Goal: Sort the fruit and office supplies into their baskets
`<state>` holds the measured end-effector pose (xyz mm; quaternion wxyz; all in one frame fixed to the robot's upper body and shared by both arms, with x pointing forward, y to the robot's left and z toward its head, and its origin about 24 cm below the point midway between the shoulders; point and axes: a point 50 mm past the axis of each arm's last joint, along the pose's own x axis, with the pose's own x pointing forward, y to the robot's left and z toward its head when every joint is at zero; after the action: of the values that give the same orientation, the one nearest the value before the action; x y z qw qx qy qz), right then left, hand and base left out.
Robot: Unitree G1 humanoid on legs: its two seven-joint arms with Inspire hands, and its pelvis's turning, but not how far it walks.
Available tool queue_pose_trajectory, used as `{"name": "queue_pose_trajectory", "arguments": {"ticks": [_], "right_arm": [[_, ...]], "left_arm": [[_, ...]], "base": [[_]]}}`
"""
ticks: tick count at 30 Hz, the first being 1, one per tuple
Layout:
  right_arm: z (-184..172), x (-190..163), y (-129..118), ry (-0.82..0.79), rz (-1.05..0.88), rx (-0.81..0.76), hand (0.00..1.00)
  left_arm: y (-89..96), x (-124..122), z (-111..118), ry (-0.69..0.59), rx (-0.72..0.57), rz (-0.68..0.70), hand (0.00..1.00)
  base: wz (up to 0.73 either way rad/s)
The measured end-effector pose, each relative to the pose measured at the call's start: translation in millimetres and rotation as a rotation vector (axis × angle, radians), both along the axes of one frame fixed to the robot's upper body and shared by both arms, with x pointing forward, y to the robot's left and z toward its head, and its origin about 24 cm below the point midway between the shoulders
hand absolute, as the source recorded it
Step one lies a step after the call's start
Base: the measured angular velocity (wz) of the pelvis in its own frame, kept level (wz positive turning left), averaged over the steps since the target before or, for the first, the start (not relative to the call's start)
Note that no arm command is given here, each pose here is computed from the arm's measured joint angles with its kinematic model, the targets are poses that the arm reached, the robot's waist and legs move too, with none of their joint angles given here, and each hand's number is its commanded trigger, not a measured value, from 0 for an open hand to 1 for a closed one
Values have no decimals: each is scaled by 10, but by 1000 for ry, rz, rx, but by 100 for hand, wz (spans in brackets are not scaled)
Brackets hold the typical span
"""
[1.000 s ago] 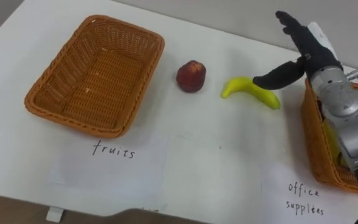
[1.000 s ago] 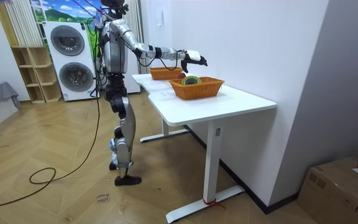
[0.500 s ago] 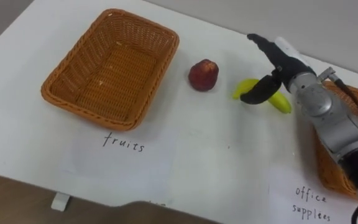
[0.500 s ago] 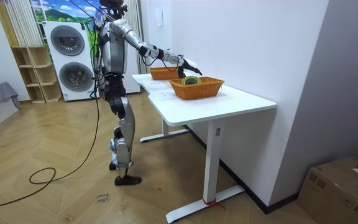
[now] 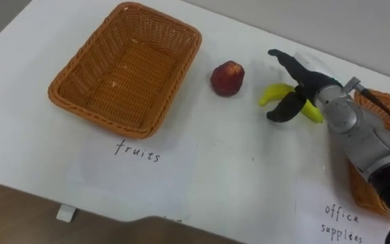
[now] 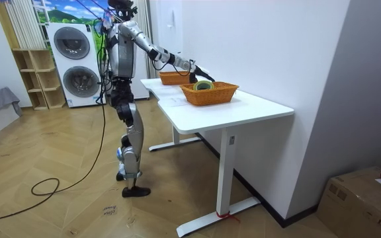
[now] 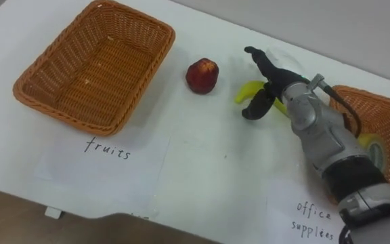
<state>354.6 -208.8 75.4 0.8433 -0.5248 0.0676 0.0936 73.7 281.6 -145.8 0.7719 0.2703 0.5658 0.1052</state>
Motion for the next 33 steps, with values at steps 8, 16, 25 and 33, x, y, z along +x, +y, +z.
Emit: {"name": "queue_pose_trajectory", "arguments": {"ticks": [8,16,25,33], "right_arm": [[-42,-11,-130,37,-20,-95,0],[-131,-2,-204,130,-51,-128,0],[-218,-25,-281,217,-70,-184,0],[-231,-31,-281,245,-64,-182,0]], "left_arm": [[2,56,12,-6,7,-10,0],[9,94,18,1,14,0,0],[18,53,2,25,16,19,0],[21,55,-1,40,22,2,0]], "base": [[0],[0],[0],[0]]}}
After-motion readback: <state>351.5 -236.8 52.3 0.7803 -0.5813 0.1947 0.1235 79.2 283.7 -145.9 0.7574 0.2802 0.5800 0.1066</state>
